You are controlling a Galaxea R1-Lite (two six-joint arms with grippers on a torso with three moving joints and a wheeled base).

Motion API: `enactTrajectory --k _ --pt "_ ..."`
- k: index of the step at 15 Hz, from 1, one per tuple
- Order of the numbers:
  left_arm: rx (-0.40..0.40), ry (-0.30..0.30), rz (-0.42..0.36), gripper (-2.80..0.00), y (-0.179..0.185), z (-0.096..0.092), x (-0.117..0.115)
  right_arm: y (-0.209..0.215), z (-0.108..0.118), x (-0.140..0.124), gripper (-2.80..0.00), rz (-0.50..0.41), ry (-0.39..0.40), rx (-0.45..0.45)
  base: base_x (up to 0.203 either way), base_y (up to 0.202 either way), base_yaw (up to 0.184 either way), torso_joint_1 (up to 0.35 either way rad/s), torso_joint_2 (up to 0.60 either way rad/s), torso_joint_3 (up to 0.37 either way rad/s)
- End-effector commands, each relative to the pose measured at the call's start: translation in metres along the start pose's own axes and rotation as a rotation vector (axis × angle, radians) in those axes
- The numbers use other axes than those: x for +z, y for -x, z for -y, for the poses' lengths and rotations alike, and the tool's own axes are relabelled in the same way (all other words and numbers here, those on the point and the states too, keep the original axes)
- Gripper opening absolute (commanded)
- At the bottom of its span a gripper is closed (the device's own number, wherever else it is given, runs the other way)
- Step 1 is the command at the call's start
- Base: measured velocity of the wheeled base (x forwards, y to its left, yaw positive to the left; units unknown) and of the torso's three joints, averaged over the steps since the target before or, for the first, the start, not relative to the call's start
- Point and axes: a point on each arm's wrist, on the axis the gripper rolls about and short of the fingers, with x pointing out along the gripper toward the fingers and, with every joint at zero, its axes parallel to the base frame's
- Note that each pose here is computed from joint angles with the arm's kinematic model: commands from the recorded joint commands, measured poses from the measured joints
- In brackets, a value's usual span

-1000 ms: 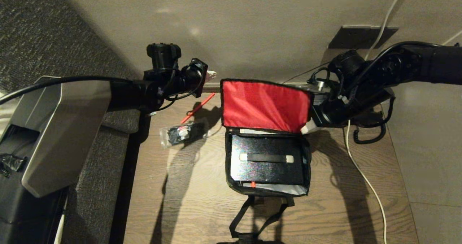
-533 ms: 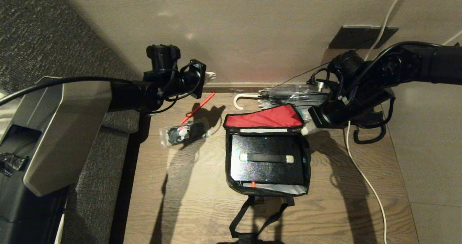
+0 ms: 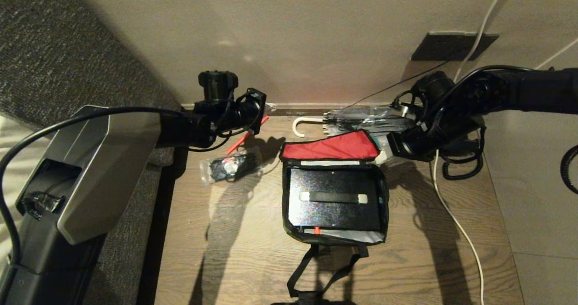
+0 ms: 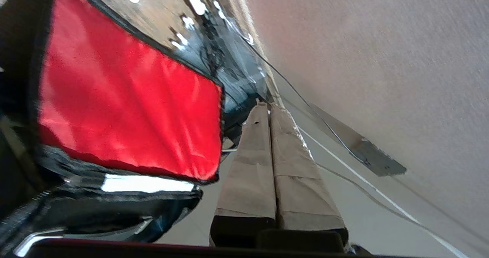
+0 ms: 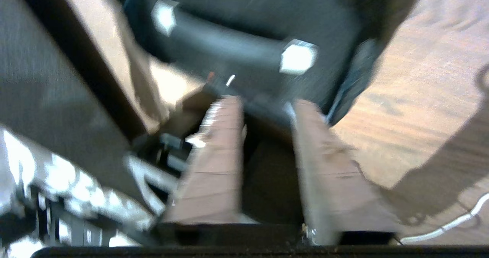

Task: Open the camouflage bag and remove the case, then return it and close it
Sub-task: Close the top of the storage box

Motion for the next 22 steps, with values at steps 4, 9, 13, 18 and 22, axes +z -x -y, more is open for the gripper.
enactTrajectory --k 4,9,13,18,22 --pt "0.009 0.010 -0.006 -2.80 -0.004 -0.005 -0.004 -0.027 0.044 0.018 0.00 0.077 -0.246 -0.019 0.000 0.000 0.000 0.000 0.00 0.000" --pt "0.008 0.008 0.007 -2.80 -0.003 -0.003 -0.004 -0.055 0.057 0.023 0.00 0.132 -0.349 -0.001 0.000 0.000 0.000 0.000 0.00 0.000" --pt "-0.003 0.004 0.007 -2.80 -0.002 0.002 -0.006 -0.083 0.066 0.034 0.00 0.254 -0.473 0.057 0.000 0.000 0.000 0.000 0.00 0.000" --pt "-0.031 -0.005 0.011 -2.80 0.000 0.010 -0.007 -0.110 0.077 0.040 0.00 0.353 -0.515 0.103 0.000 0.000 0.000 0.000 0.00 0.000" --pt "-0.036 -0.007 0.011 -2.80 0.000 0.012 -0.008 -0.126 0.080 0.047 0.00 0.464 -0.572 0.181 0.000 0.000 0.000 0.000 0.00 0.000"
